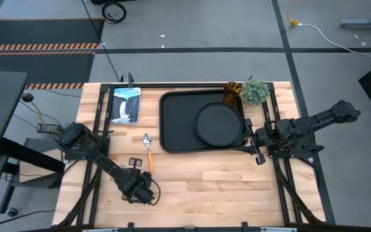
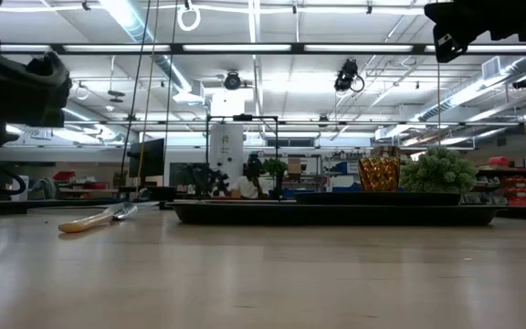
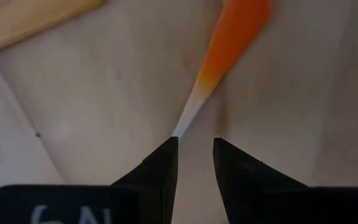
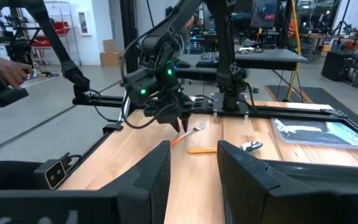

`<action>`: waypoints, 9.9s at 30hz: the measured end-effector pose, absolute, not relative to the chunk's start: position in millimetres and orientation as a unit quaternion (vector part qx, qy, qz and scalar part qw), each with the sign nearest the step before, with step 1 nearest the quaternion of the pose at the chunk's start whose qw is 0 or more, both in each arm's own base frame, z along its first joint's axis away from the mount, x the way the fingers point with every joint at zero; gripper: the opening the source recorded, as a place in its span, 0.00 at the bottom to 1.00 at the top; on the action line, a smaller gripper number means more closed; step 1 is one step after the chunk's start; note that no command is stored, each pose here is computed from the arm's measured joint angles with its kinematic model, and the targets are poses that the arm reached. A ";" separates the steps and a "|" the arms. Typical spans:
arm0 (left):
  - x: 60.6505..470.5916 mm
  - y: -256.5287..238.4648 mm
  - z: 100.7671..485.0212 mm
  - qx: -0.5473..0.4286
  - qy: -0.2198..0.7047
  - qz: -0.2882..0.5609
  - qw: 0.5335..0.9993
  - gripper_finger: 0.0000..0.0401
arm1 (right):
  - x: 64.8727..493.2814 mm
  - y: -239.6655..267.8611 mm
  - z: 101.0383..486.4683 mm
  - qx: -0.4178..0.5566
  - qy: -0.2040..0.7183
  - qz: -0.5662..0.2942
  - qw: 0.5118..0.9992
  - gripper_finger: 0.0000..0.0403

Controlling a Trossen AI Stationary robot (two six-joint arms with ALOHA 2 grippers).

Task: Pick and place plate/cup/fork/spoon on tray
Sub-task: Put the orange fork to the left of the black plate on the black tray, then put the yellow spoon to the left of the orange fork on the black tray

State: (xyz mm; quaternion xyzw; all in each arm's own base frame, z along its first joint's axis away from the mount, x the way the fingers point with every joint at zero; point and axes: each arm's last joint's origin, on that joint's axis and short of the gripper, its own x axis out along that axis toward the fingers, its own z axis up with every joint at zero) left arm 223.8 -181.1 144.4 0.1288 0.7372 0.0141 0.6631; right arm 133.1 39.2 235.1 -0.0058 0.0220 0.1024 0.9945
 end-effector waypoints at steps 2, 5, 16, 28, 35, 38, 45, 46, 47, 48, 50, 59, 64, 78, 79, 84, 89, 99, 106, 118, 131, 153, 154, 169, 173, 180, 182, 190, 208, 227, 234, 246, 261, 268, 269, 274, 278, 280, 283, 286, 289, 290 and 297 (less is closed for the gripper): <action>220.9 -181.1 145.0 0.148 0.736 0.020 0.660 0.27 | 134.1 39.5 235.2 -0.006 0.020 0.102 0.995 0.34; 220.5 -180.6 145.2 0.155 0.733 0.026 0.662 0.27 | 135.8 40.0 235.3 -0.005 0.018 0.102 0.995 0.34; 210.6 -180.4 132.6 0.185 0.727 -0.012 0.661 0.27 | 141.2 41.7 232.4 -0.007 0.028 0.102 0.994 0.34; 216.2 -172.9 133.5 0.174 0.737 -0.064 0.650 0.27 | 145.6 43.2 233.3 -0.006 0.017 0.102 0.995 0.34; 222.8 -160.9 130.5 0.144 0.753 -0.108 0.633 0.18 | 148.7 44.1 229.9 -0.008 0.030 0.102 0.994 0.34; 225.4 -157.6 130.3 0.139 0.755 -0.122 0.629 0.09 | 149.9 44.5 228.6 -0.009 0.034 0.102 0.994 0.34; 228.0 -156.9 132.3 0.135 0.755 -0.128 0.629 0.05 | 151.7 45.1 226.3 -0.010 0.042 0.102 0.994 0.34; 228.9 -157.8 134.4 0.138 0.754 -0.128 0.629 0.05 | 151.7 45.1 226.5 -0.010 0.042 0.102 0.994 0.34; 229.9 -158.5 136.4 0.141 0.753 -0.127 0.630 0.05 | 151.7 45.1 226.6 -0.010 0.042 0.102 0.994 0.34; 233.2 -160.8 140.1 0.141 0.749 -0.129 0.634 0.05 | 151.7 45.1 226.6 -0.010 0.041 0.102 0.994 0.34; 240.2 -164.3 152.9 0.154 0.735 -0.135 0.646 0.04 | 151.7 45.1 227.2 -0.010 0.038 0.102 0.994 0.34; 276.8 -154.0 209.8 0.354 0.655 -0.128 0.655 0.04 | 151.8 45.0 231.0 -0.013 0.019 0.102 0.995 0.34; 300.5 -128.4 224.9 0.430 0.623 -0.140 0.638 0.04 | 150.7 44.2 232.7 -0.002 0.013 0.093 0.996 0.34; 355.2 -20.0 230.3 0.560 0.539 -0.214 0.592 0.04 | 147.6 41.3 238.2 0.085 -0.005 0.062 0.994 0.34; 358.5 -12.7 230.9 0.565 0.528 -0.217 0.596 0.04 | 147.6 41.2 239.2 0.086 -0.009 0.062 0.994 0.34; 374.8 16.8 222.3 0.605 0.492 -0.234 0.580 0.04 | 147.3 41.1 243.6 0.102 -0.031 0.064 0.992 0.34; 389.6 36.7 195.1 0.642 0.483 -0.266 0.533 0.04 | 147.7 41.2 245.1 0.115 -0.039 0.063 0.991 0.34; 397.0 64.4 155.5 0.635 0.511 -0.295 0.498 0.05 | 150.5 42.1 243.2 0.136 -0.032 0.061 0.988 0.34; 393.9 72.5 149.7 0.604 0.525 -0.296 0.521 0.06 | 152.7 42.2 241.1 0.138 -0.026 0.051 0.989 0.34; 396.3 74.4 139.5 0.590 0.531 -0.295 0.532 0.22 | 153.7 42.2 240.0 0.137 -0.023 0.046 0.989 0.34; 400.3 53.4 176.0 0.564 0.537 -0.197 0.596 0.36 | 153.3 44.3 238.8 0.135 -0.016 0.055 0.989 0.34; 351.8 -39.7 205.2 -0.092 0.603 0.270 0.745 0.35 | 155.7 66.3 232.1 0.066 -0.002 0.099 0.993 0.34; 348.6 -46.5 205.2 -0.081 0.606 0.276 0.742 0.35 | 156.2 66.8 231.4 0.063 0.001 0.100 0.993 0.34; 263.8 -83.8 183.8 -0.097 0.572 0.378 0.721 0.31 | 156.4 67.2 238.9 -0.030 -0.048 0.098 0.993 0.34; 246.2 -78.7 178.1 -0.198 0.521 0.382 0.738 0.28 | 156.3 67.0 239.8 -0.037 -0.054 0.097 0.993 0.34; 233.9 -75.3 159.9 -0.294 0.449 0.389 0.748 0.36 | 156.5 67.2 239.2 -0.020 -0.050 0.099 0.994 0.34; 231.9 -74.6 155.5 -0.309 0.443 0.396 0.742 0.42 | 157.0 67.9 238.5 -0.020 -0.048 0.101 0.994 0.34; 229.6 -72.2 144.0 -0.329 0.442 0.415 0.724 0.59 | 157.4 68.3 237.8 -0.008 -0.044 0.103 0.994 0.34; 246.8 -80.7 131.6 -0.269 0.524 0.383 0.712 0.35 | 159.6 69.3 235.7 -0.009 -0.039 0.103 0.994 0.34; 224.9 -71.9 145.0 -0.276 0.561 0.427 0.653 0.15 | 159.6 69.3 235.7 -0.009 -0.038 0.103 0.994 0.34; 232.8 -55.0 167.7 -0.357 0.463 0.446 0.678 0.14 | 159.6 69.3 235.7 -0.009 -0.039 0.103 0.994 0.34; 265.2 -4.0 190.0 -0.448 0.322 0.410 0.726 0.14 | 160.3 69.8 235.9 -0.008 -0.042 0.106 0.994 0.34; 300.1 56.0 180.0 -0.511 0.182 0.413 0.732 0.14 | 161.4 70.4 238.0 -0.009 -0.056 0.106 0.993 0.34; 304.2 60.0 161.6 -0.533 0.198 0.426 0.704 0.14 | 161.0 71.4 238.7 -0.008 -0.060 0.120 0.991 0.34; 304.8 60.4 159.7 -0.535 0.195 0.432 0.700 0.14 | 161.0 71.4 238.7 -0.008 -0.060 0.120 0.991 0.34; 307.1 62.1 152.4 -0.539 0.195 0.439 0.692 0.14 | 160.9 71.6 239.0 -0.008 -0.061 0.122 0.991 0.34; 308.4 62.1 141.2 -0.545 0.212 0.445 0.678 0.14 | 160.6 72.3 239.4 -0.007 -0.063 0.131 0.989 0.34; 308.6 63.8 136.1 -0.549 0.220 0.447 0.671 0.14 | 160.7 72.2 239.4 -0.008 -0.064 0.130 0.989 0.34; 308.4 66.5 131.0 -0.554 0.224 0.453 0.662 0.15 | 160.6 72.2 239.4 -0.010 -0.064 0.130 0.989 0.34; 308.4 66.4 129.5 -0.554 0.228 0.453 0.660 0.15 | 160.5 72.4 239.4 -0.011 -0.064 0.131 0.989 0.34; 308.5 66.5 129.6 -0.551 0.227 0.454 0.663 0.18 | 160.4 72.8 239.3 -0.011 -0.064 0.133 0.989 0.34; 308.5 66.4 129.6 -0.548 0.228 0.453 0.665 0.19 | 160.4 72.8 239.4 -0.011 -0.064 0.133 0.989 0.34; 307.7 67.0 131.1 -0.519 0.237 0.453 0.685 0.29 | 160.0 73.2 239.6 -0.012 -0.065 0.142 0.988 0.34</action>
